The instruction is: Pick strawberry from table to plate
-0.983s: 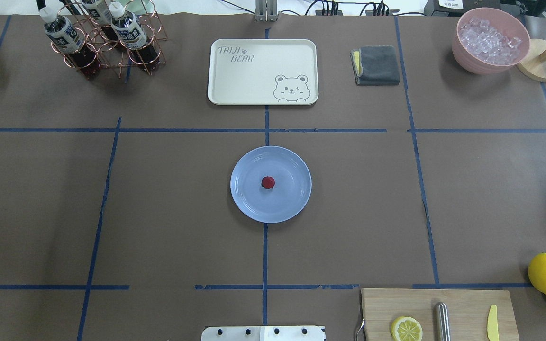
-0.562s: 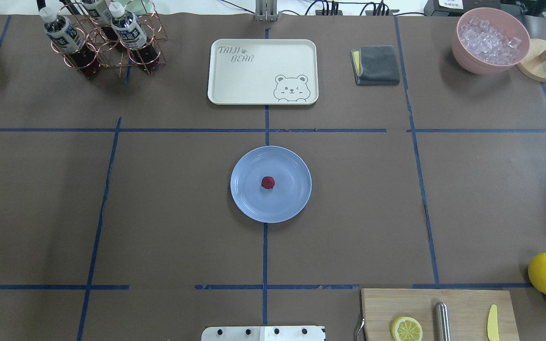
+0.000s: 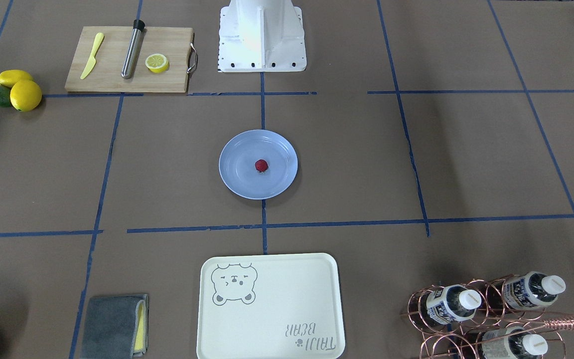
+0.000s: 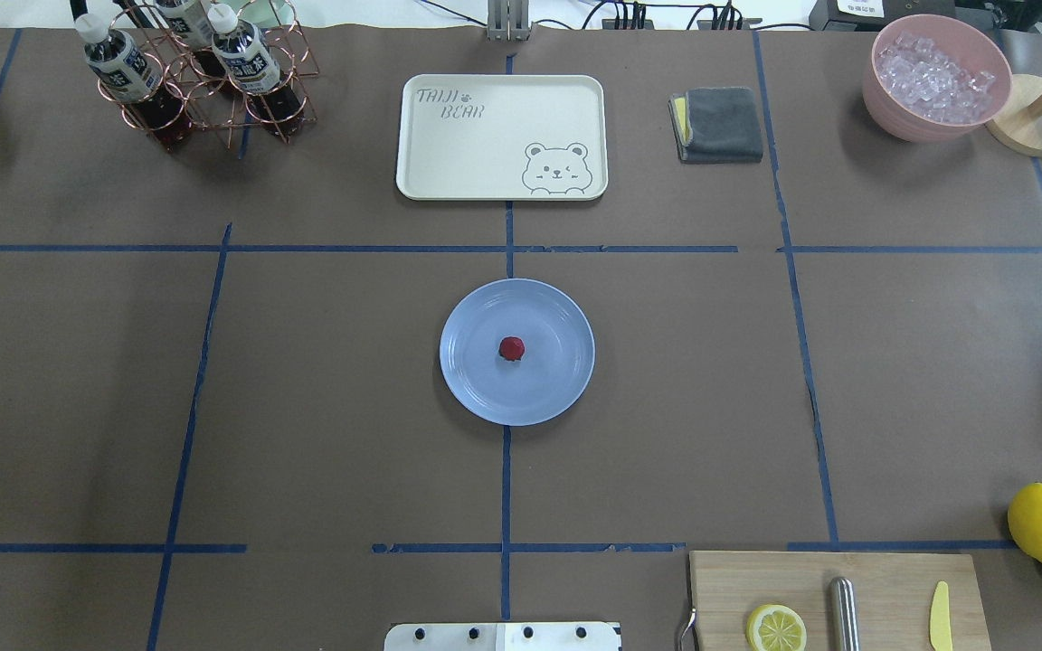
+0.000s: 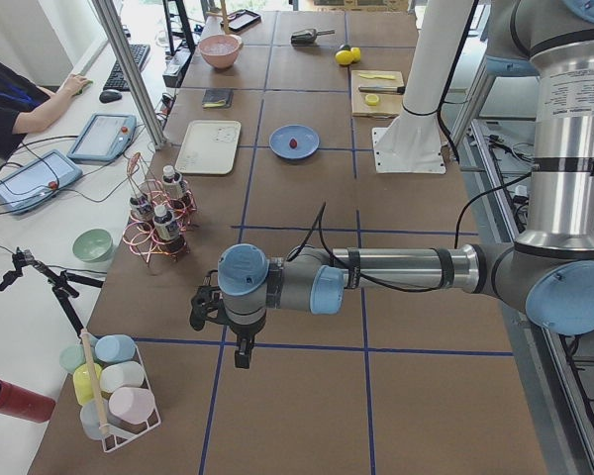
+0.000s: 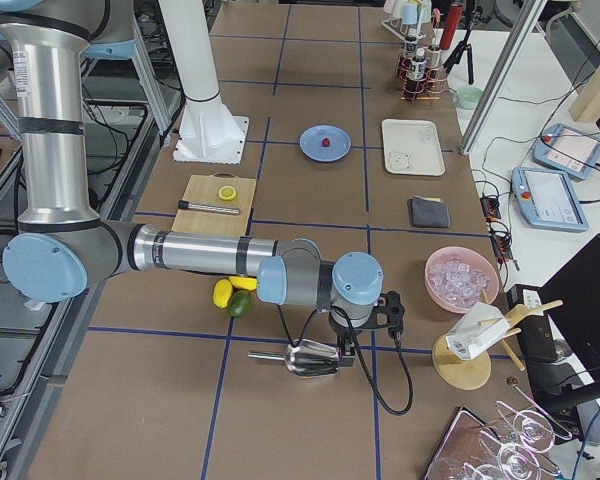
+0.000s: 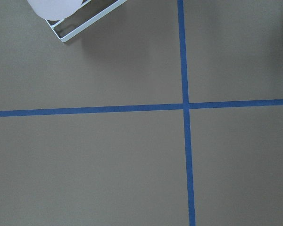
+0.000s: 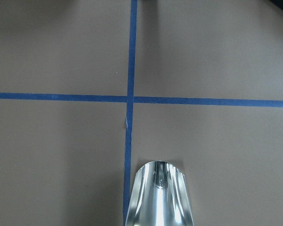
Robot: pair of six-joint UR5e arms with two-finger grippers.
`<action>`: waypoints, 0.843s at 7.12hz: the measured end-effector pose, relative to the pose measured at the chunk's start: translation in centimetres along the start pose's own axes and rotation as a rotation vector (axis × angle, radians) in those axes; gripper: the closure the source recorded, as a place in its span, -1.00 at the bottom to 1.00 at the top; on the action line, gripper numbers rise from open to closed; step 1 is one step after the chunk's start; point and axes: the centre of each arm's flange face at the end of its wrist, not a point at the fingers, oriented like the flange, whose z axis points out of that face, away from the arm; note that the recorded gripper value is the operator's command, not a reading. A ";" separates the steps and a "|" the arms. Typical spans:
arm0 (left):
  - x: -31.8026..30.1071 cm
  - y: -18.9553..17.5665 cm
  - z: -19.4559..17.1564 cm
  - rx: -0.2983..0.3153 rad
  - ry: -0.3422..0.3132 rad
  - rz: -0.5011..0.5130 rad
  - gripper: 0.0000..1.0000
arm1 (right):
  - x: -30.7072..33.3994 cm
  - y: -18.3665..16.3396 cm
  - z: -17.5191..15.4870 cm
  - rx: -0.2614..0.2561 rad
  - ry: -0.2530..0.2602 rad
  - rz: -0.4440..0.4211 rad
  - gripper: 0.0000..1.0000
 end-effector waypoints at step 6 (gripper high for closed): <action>0.0 0.0 0.0 0.001 0.000 0.002 -1.00 | -0.2 0.0 -0.1 0.003 -0.003 -0.001 -1.00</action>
